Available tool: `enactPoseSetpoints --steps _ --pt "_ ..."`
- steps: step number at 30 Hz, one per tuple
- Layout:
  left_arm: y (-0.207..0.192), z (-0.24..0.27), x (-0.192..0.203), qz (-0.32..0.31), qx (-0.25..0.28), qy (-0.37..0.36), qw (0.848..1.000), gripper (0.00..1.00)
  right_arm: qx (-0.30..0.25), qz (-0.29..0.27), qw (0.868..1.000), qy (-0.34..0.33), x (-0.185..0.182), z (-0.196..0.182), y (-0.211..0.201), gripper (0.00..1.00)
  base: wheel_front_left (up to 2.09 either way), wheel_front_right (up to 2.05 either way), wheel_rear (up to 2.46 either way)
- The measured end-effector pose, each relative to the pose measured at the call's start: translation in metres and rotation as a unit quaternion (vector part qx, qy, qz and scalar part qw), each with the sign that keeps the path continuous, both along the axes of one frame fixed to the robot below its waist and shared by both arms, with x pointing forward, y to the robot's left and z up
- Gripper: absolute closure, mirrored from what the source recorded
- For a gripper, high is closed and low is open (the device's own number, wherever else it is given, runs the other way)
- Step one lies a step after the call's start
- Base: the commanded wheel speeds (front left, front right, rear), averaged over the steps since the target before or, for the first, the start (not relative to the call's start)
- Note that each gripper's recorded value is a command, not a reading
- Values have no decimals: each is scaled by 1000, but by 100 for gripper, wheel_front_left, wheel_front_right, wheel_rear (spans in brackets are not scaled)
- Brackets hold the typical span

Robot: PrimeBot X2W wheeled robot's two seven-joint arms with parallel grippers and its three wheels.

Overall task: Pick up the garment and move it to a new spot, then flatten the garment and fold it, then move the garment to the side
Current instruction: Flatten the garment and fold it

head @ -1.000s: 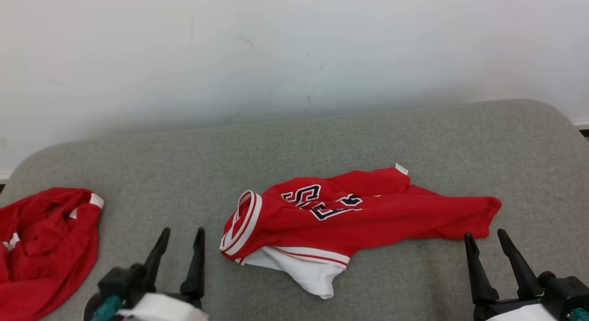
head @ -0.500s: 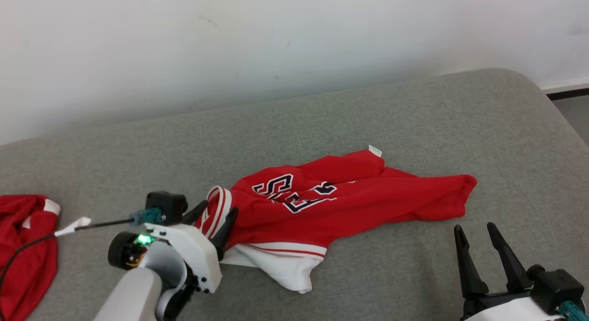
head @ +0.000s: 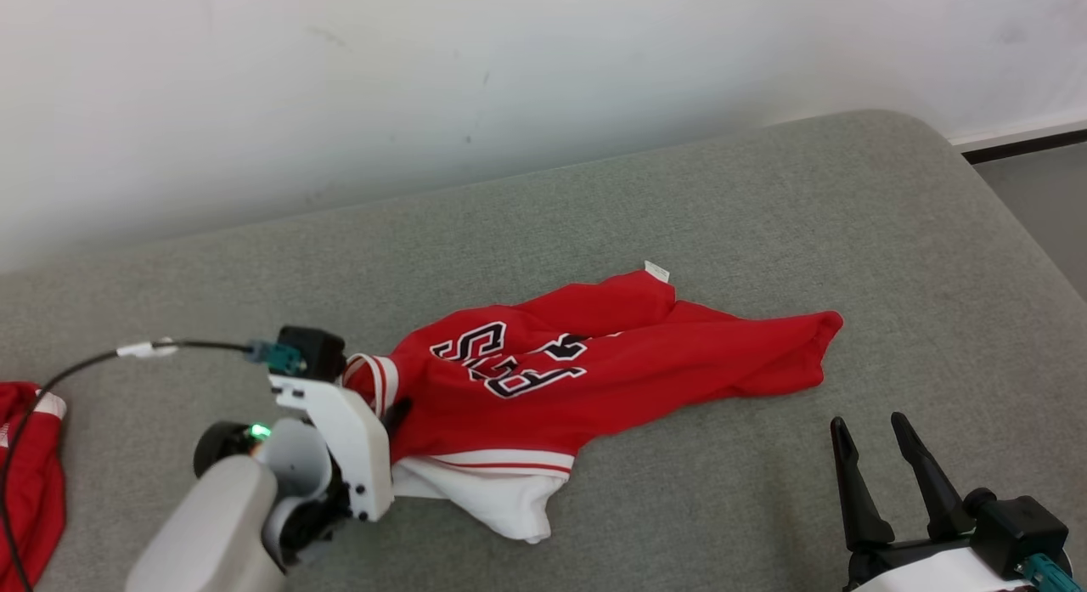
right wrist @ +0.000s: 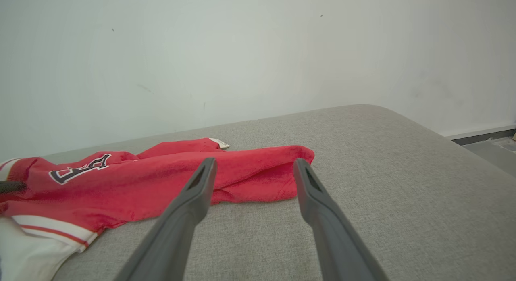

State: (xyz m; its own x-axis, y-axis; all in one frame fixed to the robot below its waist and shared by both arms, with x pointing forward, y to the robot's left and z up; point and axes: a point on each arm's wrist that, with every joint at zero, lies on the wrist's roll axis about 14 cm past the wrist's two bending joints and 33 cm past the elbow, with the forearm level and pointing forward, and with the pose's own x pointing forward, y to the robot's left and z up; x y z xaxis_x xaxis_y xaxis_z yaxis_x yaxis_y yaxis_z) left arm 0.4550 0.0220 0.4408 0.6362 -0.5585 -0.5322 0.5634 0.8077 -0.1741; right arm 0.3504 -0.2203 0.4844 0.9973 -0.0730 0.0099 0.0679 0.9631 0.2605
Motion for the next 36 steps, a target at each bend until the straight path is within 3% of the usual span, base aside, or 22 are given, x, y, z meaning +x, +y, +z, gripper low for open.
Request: enactPoseSetpoints --steps 6,11,25,26,27,28,29,36 --pt "-4 34 23 -6 -38 7 999 100 1 -5 1000 0 1 0 -2 0 0 0 0" --pt "1 53 49 -10 -39 19 999 100 2 -12 1000 8 4 -5 -5 0 0 0 0" --pt "-16 43 127 51 -96 80 991 100 -7 -53 998 34 3 -16 -29 0 0 0 0" --pt "-21 40 129 51 -98 85 990 73 -8 -56 998 37 1 -17 -31 0 0 0 0" --pt "-25 36 130 48 -97 89 990 15 -9 -59 997 39 0 -19 -32 0 0 0 0" --pt "-28 32 131 45 -96 94 990 15 -10 -62 997 42 -1 -20 -33 0 0 0 0" --pt "-31 28 131 44 -93 98 990 0 -10 -64 997 43 -2 -20 -35 0 0 0 0" --pt "-24 39 130 46 -90 69 993 0 -7 -58 998 38 -1 -18 -31 0 0 0 0"
